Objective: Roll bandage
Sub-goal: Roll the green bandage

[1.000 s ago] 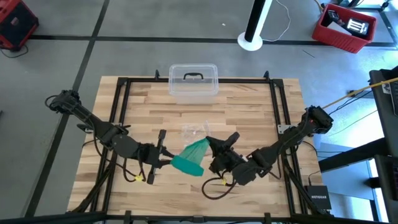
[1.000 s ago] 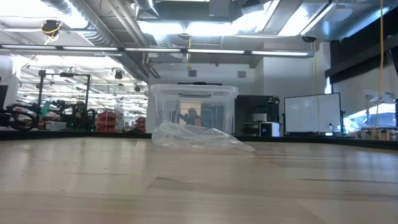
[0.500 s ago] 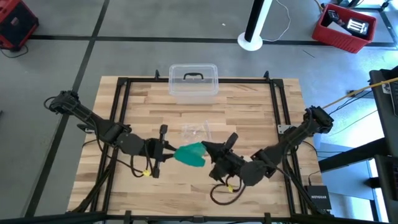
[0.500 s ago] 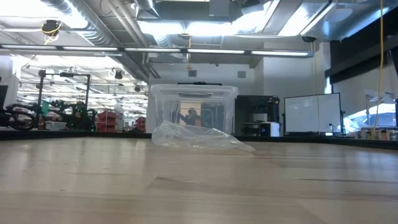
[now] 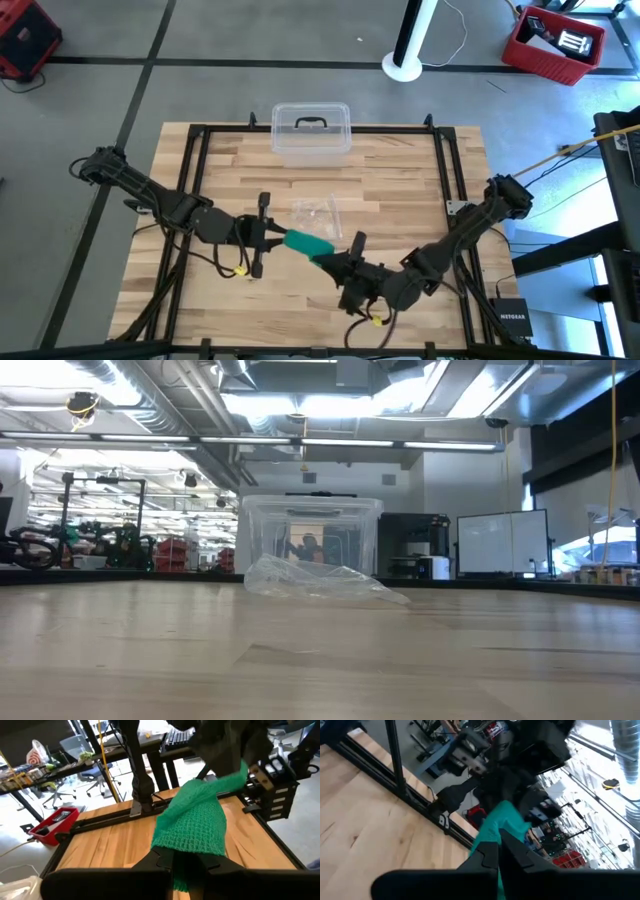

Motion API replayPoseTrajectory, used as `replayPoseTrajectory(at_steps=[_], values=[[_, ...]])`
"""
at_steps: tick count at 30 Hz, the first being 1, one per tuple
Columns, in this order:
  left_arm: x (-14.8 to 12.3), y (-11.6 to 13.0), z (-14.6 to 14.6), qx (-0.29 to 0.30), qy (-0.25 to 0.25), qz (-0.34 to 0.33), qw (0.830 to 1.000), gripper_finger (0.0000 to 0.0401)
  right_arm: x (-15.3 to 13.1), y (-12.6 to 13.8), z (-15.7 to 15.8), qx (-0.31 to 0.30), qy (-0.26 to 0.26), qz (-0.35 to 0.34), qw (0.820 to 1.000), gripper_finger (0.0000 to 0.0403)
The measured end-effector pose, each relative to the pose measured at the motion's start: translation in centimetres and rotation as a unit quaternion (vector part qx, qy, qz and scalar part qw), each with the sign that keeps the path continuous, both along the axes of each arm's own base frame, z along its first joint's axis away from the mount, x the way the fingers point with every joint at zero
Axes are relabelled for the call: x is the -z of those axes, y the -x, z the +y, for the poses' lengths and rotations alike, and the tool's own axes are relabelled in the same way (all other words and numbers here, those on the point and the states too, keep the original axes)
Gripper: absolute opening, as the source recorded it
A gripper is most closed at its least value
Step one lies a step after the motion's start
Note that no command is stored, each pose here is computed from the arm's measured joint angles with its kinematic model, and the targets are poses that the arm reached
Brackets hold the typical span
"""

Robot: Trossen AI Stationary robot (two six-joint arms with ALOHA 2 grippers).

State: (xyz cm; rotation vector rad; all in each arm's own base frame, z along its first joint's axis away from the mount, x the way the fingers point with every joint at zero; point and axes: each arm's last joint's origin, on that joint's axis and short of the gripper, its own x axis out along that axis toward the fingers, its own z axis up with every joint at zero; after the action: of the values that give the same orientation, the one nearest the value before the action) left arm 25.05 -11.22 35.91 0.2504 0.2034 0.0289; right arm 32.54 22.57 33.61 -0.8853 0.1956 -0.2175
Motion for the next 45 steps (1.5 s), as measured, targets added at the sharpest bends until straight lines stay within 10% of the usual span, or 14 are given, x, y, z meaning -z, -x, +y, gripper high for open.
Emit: replayPoseTrajectory(at_steps=[9,23,45], values=[[0.2,-0.2,0.0,0.008,-0.041,0.003,0.999,0.0013,1.8,-0.9,0.0,0.016,-0.069,0.008,0.997,0.004],[0.7,-0.8,-0.4,0.02,-0.096,0.011,0.995,0.0013,2.5,-1.2,-0.5,0.028,-0.172,0.006,0.985,0.02],[0.8,-0.7,-0.4,0.025,-0.12,0.021,0.992,0.0013,2.9,-0.3,0.3,-0.038,-0.221,0.056,0.973,0.0209]])
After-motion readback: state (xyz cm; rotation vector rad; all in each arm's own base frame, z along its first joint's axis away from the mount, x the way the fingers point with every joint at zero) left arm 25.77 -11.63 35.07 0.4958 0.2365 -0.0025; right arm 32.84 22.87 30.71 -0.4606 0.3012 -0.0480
